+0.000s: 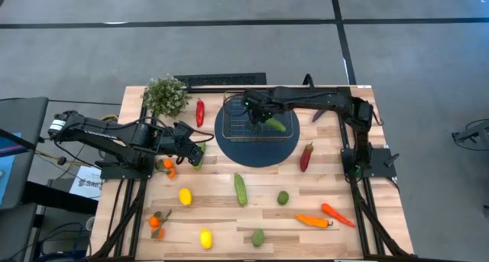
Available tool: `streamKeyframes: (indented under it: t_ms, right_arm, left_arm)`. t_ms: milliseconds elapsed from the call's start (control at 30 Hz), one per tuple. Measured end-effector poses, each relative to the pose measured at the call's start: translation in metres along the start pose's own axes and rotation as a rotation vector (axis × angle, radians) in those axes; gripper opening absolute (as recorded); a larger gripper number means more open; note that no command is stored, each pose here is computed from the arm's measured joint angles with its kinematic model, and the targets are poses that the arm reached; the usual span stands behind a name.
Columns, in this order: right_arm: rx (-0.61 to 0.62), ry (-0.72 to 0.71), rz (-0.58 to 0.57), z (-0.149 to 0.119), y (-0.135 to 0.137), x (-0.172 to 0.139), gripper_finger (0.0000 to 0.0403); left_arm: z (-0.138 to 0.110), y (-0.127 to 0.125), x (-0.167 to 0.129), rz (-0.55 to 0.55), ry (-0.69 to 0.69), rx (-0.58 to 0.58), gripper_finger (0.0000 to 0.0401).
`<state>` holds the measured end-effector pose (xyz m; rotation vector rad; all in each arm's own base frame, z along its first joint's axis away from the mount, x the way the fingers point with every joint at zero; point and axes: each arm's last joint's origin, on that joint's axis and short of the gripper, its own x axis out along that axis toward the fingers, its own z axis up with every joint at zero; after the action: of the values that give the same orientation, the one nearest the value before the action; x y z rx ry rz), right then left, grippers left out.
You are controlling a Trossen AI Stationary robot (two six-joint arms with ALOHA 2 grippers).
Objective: Build produce basket
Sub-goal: Put the right cucumber into the wire basket
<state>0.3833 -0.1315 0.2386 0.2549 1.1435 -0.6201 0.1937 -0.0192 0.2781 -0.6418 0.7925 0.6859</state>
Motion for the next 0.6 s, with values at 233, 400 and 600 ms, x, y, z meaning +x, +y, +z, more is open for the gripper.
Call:
streamKeyframes:
  t_ms: [233,400,600]
  right_arm:
    - [-0.002,-0.015,0.034,-0.0053,0.005,0.0105,0.0025]
    - [0.007,-0.05,0.042,-0.0015,0.0053,0.0099,0.0025]
    - [0.009,-0.049,0.054,-0.0013,0.005,0.0098,0.0025]
  left_arm:
    - [0.0001,0.0,0.0,0.0,0.0,0.0,0.0162]
    - [0.0001,0.0,0.0,0.0,0.0,0.0,0.0162]
    - [0.0001,0.0,0.0,0.0,0.0,0.0,0.0162]
